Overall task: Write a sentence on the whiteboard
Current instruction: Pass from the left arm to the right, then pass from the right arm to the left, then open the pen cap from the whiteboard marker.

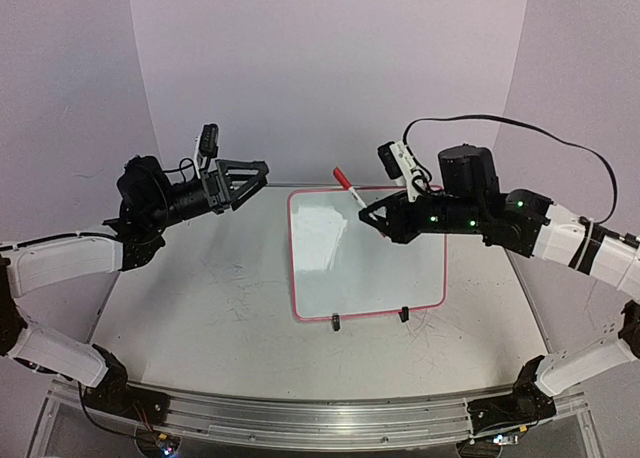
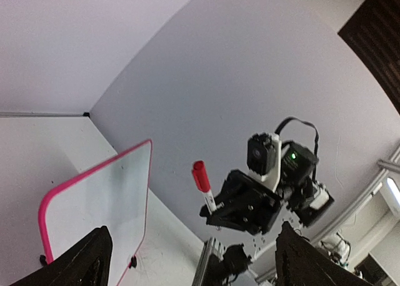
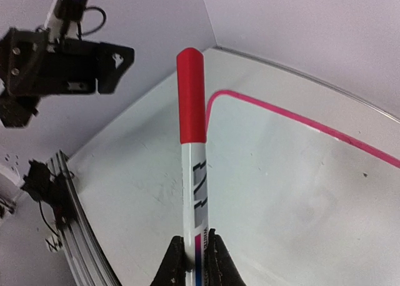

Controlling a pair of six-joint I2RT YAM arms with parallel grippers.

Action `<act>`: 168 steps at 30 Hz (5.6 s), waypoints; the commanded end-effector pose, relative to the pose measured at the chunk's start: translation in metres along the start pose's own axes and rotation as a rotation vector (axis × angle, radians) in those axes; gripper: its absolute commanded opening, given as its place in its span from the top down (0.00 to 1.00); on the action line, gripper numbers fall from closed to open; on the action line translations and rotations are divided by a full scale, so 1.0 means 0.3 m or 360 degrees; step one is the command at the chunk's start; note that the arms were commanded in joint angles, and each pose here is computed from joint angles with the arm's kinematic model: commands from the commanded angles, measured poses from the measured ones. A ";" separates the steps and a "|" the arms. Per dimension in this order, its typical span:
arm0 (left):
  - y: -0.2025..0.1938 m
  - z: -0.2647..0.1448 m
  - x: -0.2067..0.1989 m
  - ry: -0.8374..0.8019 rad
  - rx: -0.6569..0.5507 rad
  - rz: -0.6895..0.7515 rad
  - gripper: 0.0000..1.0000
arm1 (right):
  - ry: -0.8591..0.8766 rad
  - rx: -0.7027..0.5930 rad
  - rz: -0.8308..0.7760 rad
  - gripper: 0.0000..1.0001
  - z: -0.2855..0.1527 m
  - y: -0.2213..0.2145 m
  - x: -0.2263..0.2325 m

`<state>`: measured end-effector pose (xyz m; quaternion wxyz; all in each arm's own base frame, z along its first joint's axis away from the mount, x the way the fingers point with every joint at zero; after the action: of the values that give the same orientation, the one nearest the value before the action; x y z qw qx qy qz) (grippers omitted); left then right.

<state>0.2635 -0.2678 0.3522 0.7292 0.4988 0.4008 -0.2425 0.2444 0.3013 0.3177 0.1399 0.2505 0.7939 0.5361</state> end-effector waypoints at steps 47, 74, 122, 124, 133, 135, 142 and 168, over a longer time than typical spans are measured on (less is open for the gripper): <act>-0.372 0.246 0.050 0.0218 0.0978 -0.0139 0.79 | 0.0416 0.0389 -0.0425 1.00 0.022 -0.200 0.156; -0.308 0.226 -0.028 0.0210 0.0820 -0.0022 1.00 | 0.0069 0.0279 -0.0187 0.28 -0.002 -0.165 0.077; -0.088 0.192 -0.181 -0.0153 -0.0048 0.0039 1.00 | 0.0529 -0.0804 0.0861 0.02 0.025 0.129 0.126; -0.092 0.196 -0.176 -0.0163 -0.0042 0.0028 1.00 | 0.0517 -0.0843 0.0855 0.03 0.016 0.137 0.120; -0.102 0.207 -0.182 -0.0215 -0.0005 -0.0015 1.00 | 0.0453 -0.0994 0.0922 0.15 -0.006 0.183 0.087; -0.109 0.206 -0.179 -0.0217 -0.0001 -0.0027 1.00 | 0.0438 -0.1035 0.0915 0.18 -0.015 0.205 0.081; -0.117 0.208 -0.182 -0.0240 0.0011 -0.0040 1.00 | 0.0426 -0.1083 0.0989 0.41 0.008 0.237 0.062; -0.136 0.199 -0.180 -0.0266 0.0030 -0.0051 1.00 | 0.0678 -0.1171 0.1055 0.88 0.020 0.302 0.085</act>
<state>0.2301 -0.3451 0.3723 0.7333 0.4867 0.3701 -0.2974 0.2544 0.3508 0.3696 -0.1129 0.3505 0.4679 0.8034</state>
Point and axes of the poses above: each gripper's point midway between its finger pads, its own z axis out along the fingers, its own x axis along the line the jaws close on, y = z × x, the point moved 4 cm from there along -z, back along the fingers, and after that the axes turned 14 degrees about -z, right-handed, at the moved point
